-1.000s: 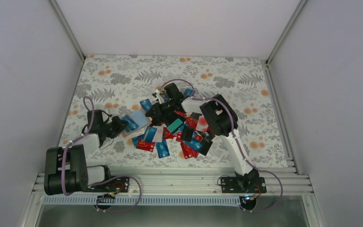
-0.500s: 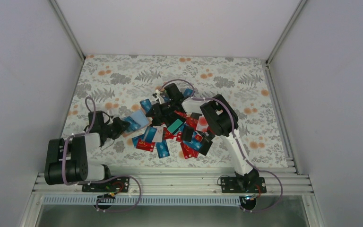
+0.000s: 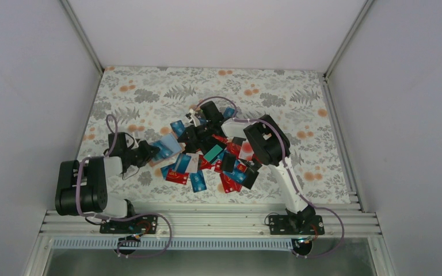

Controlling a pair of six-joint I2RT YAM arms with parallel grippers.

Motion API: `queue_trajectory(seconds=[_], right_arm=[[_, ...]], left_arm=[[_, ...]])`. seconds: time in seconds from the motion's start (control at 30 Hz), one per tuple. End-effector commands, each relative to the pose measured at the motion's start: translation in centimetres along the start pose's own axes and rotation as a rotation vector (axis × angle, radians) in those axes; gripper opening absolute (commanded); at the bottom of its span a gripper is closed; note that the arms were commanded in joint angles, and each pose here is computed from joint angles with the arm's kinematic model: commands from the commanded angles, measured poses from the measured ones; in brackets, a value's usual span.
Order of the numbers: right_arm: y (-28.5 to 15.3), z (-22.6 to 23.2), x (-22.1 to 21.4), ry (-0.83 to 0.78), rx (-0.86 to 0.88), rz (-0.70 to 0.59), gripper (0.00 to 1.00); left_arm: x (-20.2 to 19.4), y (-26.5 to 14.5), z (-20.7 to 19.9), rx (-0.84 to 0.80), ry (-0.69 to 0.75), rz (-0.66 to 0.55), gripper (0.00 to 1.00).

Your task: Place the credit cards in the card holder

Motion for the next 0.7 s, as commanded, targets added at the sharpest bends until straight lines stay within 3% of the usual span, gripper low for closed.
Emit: queue_trajectory(seconds=[0.0, 0.67], right_arm=[[0.1, -1.6, -2.4, 0.079, -0.034, 0.056, 0.23], [-0.1, -1.0, -2.0, 0.071, -0.028, 0.066, 0.23]], left_arm=[[-0.4, 0.0, 0.9, 0.052, 0.015, 0.022, 0.02], [0.4, 1.5, 0.1, 0.033, 0.111, 0.113, 0.02]])
Point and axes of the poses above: each gripper's point midway between its finger pads, its own y axis out along the fingers, its own z axis along the line the jaws close on, x = y × z, the point moved 1 cm from there along -y, back along the fingers, and after that the axes turned 8 degrees about -y, right-handed, at the moved point
